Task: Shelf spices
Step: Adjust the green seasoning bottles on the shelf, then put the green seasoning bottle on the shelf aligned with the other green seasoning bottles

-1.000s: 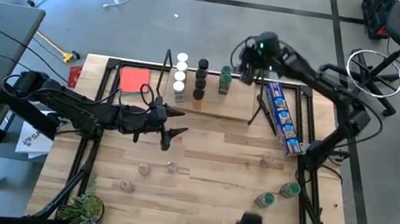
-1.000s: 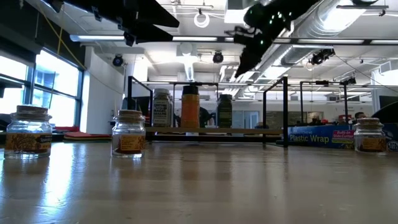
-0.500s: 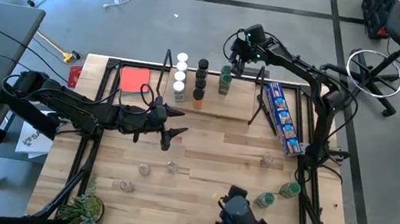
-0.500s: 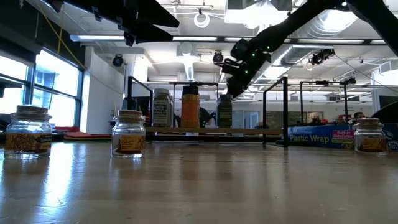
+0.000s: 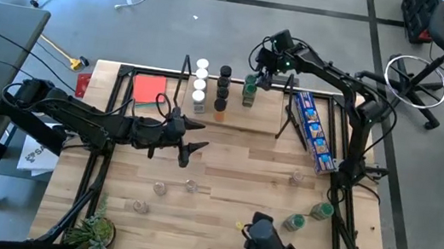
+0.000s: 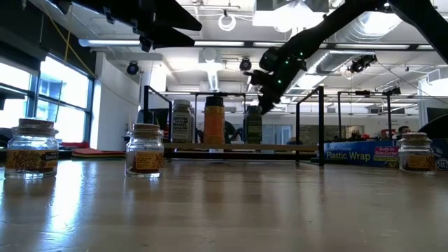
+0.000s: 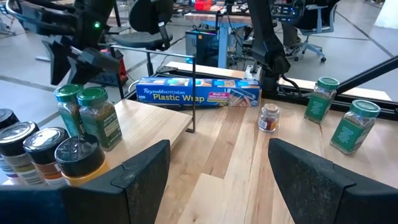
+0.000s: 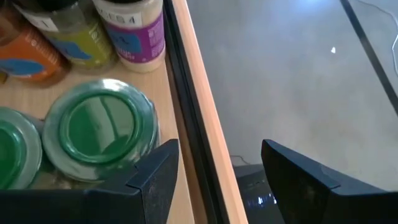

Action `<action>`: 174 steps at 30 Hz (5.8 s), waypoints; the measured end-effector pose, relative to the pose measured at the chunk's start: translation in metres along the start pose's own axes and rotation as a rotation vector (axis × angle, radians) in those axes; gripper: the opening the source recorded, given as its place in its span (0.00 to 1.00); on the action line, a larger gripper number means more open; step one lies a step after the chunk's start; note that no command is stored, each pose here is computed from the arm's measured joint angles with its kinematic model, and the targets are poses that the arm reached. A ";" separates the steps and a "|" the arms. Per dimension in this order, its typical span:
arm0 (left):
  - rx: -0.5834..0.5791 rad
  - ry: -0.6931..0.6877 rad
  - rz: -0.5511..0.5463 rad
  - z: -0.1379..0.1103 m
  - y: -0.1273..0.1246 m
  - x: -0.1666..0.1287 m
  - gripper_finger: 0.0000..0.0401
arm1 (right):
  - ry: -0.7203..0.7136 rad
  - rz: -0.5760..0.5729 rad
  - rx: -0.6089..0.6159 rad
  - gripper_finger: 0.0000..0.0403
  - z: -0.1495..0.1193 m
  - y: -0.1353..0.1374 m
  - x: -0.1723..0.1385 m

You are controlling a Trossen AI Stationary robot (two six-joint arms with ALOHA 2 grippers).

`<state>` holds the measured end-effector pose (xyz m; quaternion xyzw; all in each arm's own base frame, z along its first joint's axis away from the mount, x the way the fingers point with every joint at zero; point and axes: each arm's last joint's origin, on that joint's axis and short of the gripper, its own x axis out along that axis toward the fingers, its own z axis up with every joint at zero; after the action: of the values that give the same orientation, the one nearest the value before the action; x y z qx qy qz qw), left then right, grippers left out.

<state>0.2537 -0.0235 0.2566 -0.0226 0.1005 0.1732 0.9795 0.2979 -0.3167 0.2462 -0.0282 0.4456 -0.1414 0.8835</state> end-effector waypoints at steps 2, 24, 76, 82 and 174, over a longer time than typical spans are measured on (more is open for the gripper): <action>0.000 0.000 0.000 0.000 0.000 0.000 0.67 | 0.017 -0.010 0.004 0.56 -0.001 0.000 0.000; -0.004 0.002 -0.005 0.000 -0.001 0.000 0.67 | 0.277 0.072 -0.093 0.54 -0.008 0.086 -0.014; 0.000 0.007 -0.022 -0.001 -0.005 -0.003 0.67 | 0.272 -0.037 -0.231 0.48 0.019 0.222 -0.122; 0.017 0.007 -0.037 -0.002 -0.009 -0.005 0.67 | 0.046 0.130 -0.276 0.48 -0.004 0.301 -0.197; -0.014 0.146 -0.060 -0.018 -0.017 -0.011 0.67 | 0.862 0.083 0.131 0.78 -0.190 0.387 -0.205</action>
<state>0.2460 -0.0446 0.2417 -0.0451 0.1699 0.1425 0.9741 0.1185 0.1247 0.2237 0.1075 0.7646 -0.1328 0.6215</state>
